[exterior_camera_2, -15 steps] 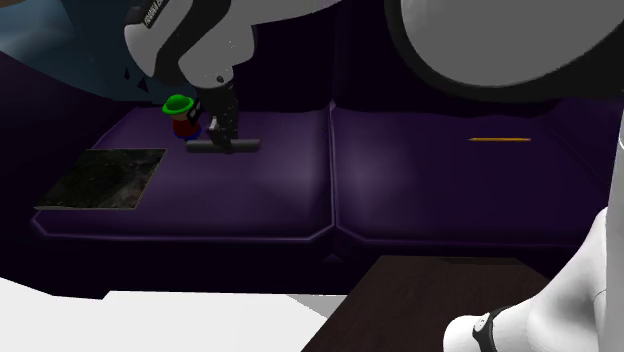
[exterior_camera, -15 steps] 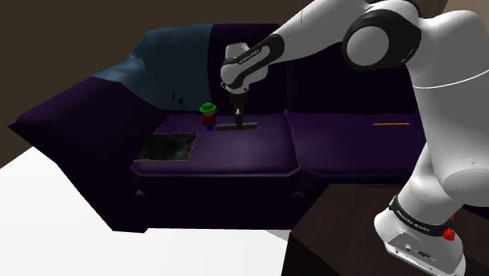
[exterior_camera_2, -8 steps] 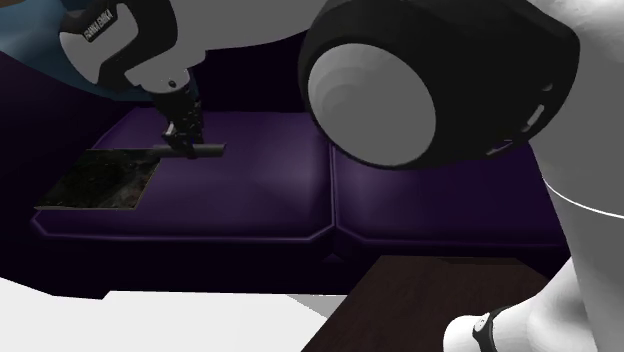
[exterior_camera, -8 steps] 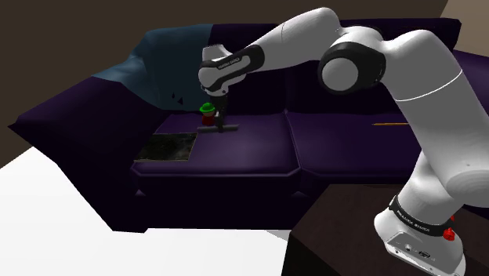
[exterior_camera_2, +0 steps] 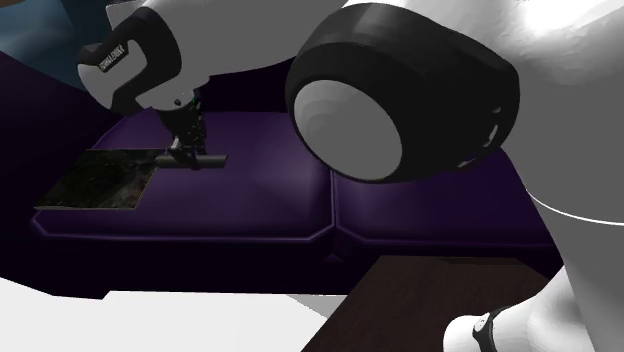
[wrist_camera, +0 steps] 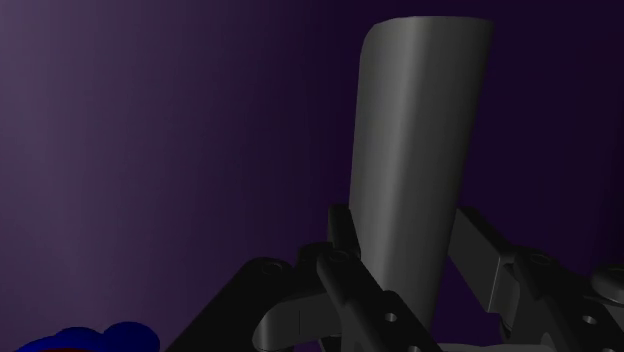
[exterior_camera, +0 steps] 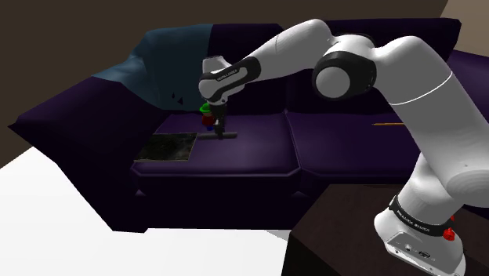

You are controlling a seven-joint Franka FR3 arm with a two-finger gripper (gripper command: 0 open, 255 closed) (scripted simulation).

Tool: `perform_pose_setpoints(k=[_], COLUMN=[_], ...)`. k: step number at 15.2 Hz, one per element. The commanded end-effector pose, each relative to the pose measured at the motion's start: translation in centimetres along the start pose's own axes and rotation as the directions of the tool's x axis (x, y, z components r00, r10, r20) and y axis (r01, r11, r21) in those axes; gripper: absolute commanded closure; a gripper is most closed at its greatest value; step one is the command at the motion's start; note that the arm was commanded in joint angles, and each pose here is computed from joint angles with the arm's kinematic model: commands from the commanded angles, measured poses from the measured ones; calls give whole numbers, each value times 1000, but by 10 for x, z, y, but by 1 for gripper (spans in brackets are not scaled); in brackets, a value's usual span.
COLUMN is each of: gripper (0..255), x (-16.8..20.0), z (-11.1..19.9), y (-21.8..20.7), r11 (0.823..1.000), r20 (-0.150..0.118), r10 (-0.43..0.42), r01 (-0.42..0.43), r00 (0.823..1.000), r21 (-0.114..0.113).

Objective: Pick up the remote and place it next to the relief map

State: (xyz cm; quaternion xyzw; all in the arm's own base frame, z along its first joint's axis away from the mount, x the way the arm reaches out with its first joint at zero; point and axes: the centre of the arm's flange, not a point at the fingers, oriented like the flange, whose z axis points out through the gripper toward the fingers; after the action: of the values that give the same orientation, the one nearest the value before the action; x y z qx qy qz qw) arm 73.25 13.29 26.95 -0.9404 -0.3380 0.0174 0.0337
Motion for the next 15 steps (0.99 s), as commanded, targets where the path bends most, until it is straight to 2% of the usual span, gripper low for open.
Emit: perform_pose_setpoints(k=[1, 6, 14, 15], gripper=[255, 255, 255, 0], x=[0, 0, 0, 0], z=[11, 36, 36, 36], y=[0, 2, 2, 2], r11=[1000, 1000, 1000, 1000], r20=[-1, -1, -1, -1], r10=[0, 0, 0, 0], r01=[0, 0, 0, 0], r00=[1000, 1000, 1000, 1000], r21=[0, 0, 0, 0])
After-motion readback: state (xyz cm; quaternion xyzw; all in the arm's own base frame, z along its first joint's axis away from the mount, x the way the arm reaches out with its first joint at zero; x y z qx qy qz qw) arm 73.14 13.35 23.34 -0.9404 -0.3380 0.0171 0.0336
